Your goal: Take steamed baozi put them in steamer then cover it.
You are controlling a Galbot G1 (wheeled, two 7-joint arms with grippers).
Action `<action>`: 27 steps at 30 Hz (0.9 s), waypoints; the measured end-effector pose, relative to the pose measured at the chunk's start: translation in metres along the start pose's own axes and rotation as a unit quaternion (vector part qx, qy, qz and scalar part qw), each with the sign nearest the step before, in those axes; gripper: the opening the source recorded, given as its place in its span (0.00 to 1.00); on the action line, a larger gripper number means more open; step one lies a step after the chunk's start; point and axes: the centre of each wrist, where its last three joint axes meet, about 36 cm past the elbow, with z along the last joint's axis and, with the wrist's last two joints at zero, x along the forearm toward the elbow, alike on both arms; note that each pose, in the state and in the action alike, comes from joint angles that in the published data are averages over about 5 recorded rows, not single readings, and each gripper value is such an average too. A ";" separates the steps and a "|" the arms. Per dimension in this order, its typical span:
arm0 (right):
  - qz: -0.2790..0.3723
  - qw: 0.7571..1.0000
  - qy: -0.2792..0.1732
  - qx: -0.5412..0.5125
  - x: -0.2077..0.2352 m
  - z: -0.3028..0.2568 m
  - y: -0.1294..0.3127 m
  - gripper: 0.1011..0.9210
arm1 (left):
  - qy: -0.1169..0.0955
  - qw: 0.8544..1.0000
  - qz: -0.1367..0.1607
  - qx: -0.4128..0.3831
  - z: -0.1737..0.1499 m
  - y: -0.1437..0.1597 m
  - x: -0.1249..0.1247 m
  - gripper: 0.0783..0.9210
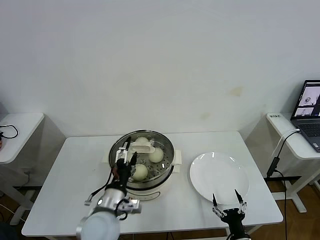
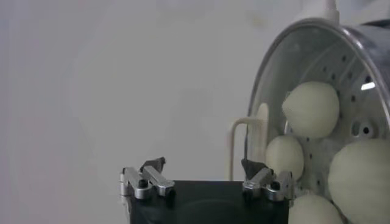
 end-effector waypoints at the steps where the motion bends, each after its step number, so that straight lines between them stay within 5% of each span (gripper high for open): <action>1: -0.001 1.000 0.000 0.000 0.000 0.000 -0.001 0.88 | -0.001 1.000 -0.003 0.009 0.003 0.001 0.007 0.88; 7: -0.004 1.000 0.005 0.003 0.001 0.001 -0.005 0.88 | -0.006 0.994 -0.012 0.105 0.038 -0.004 0.041 0.88; 11: -0.009 1.000 0.007 0.007 0.003 0.003 -0.008 0.88 | -0.006 0.978 -0.006 0.208 0.068 -0.021 0.061 0.88; 19: -0.028 0.999 0.014 0.006 0.009 -0.001 -0.016 0.88 | 0.047 0.902 -0.009 0.430 0.097 -0.053 0.111 0.88; 27: -0.052 0.998 0.038 -0.014 0.020 -0.008 -0.025 0.88 | 0.105 0.832 -0.028 0.544 0.104 -0.068 0.152 0.88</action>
